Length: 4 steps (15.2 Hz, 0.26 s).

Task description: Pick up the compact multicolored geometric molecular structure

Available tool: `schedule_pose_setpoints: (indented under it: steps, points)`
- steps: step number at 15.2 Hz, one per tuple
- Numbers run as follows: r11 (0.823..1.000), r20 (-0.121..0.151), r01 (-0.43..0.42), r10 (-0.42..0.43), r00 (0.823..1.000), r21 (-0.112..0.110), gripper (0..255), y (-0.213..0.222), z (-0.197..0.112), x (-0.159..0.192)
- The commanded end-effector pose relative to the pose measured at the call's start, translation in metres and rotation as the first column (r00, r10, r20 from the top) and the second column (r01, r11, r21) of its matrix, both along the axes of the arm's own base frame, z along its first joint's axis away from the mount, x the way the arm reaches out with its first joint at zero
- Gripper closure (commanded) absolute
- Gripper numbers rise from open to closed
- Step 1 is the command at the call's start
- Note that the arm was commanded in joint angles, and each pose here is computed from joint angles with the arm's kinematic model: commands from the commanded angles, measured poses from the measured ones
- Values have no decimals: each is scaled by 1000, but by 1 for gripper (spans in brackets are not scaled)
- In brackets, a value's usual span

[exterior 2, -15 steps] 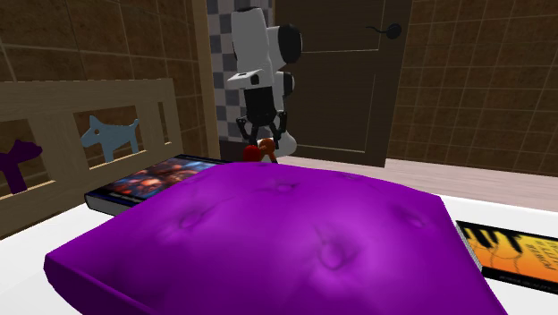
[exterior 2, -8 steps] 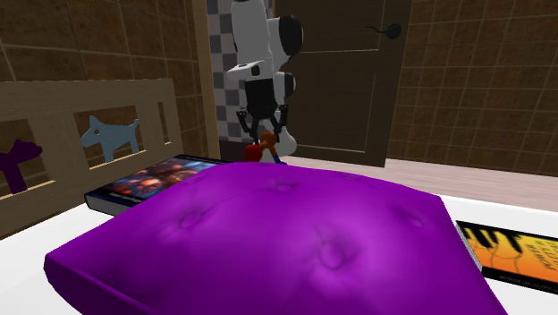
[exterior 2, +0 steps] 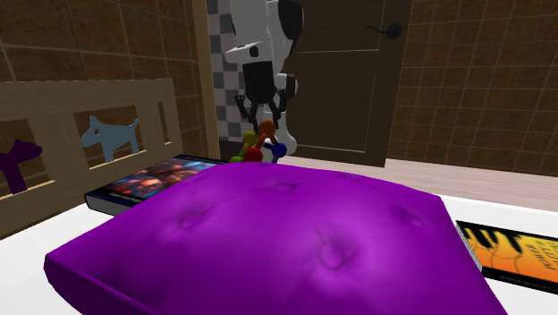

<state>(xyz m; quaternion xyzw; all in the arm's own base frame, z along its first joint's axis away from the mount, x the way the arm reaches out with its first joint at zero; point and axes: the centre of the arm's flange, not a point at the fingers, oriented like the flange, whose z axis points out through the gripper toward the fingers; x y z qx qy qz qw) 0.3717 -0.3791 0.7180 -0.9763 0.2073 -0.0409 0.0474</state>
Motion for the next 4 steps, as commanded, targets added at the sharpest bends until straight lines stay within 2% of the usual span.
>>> schedule_pose_setpoints:
  steps: [1, 4]
  points:
    - [1000, 0, 0, 0, 1000, 0, 255, 2, 12, 0]
    - [1000, 0, 0, 0, 1000, 0, 255, 2, 18, 0]
